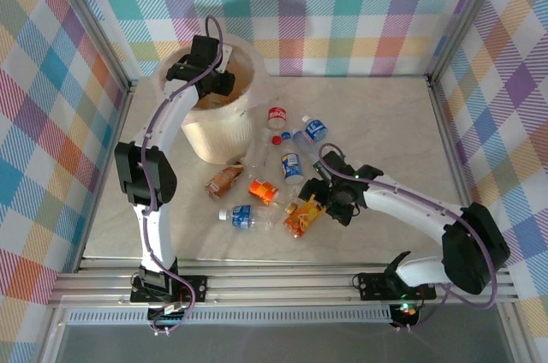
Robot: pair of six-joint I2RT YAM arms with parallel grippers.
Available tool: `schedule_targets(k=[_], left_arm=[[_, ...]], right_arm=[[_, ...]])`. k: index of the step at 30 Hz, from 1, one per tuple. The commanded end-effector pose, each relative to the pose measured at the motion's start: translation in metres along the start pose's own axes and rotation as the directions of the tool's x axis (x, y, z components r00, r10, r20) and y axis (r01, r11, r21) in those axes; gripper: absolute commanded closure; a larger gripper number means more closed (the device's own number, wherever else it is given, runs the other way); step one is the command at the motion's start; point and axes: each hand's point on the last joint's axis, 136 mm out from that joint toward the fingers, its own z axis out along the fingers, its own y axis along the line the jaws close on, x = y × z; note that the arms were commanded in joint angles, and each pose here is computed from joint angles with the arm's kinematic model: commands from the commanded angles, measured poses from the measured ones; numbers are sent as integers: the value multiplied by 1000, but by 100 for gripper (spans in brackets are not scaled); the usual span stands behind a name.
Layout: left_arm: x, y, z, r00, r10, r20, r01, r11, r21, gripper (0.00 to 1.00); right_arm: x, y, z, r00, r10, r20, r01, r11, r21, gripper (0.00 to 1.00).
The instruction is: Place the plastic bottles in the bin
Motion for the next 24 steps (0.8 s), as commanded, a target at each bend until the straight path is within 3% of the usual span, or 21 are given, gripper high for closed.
schedule_targets(k=[1, 8, 24], left_arm=[[-1, 11, 8, 1000, -17, 13, 17, 999, -31, 56], [-7, 12, -2, 999, -25, 28, 26, 999, -36, 34], [-24, 17, -41, 995, -38, 94, 43, 998, -55, 1]], right_arm=[[7, 3, 5, 1000, 5, -29, -5, 1000, -9, 0], [9, 6, 12, 999, -2, -46, 1, 1000, -15, 0], [13, -3, 27, 997, -7, -76, 9, 1000, 22, 0]])
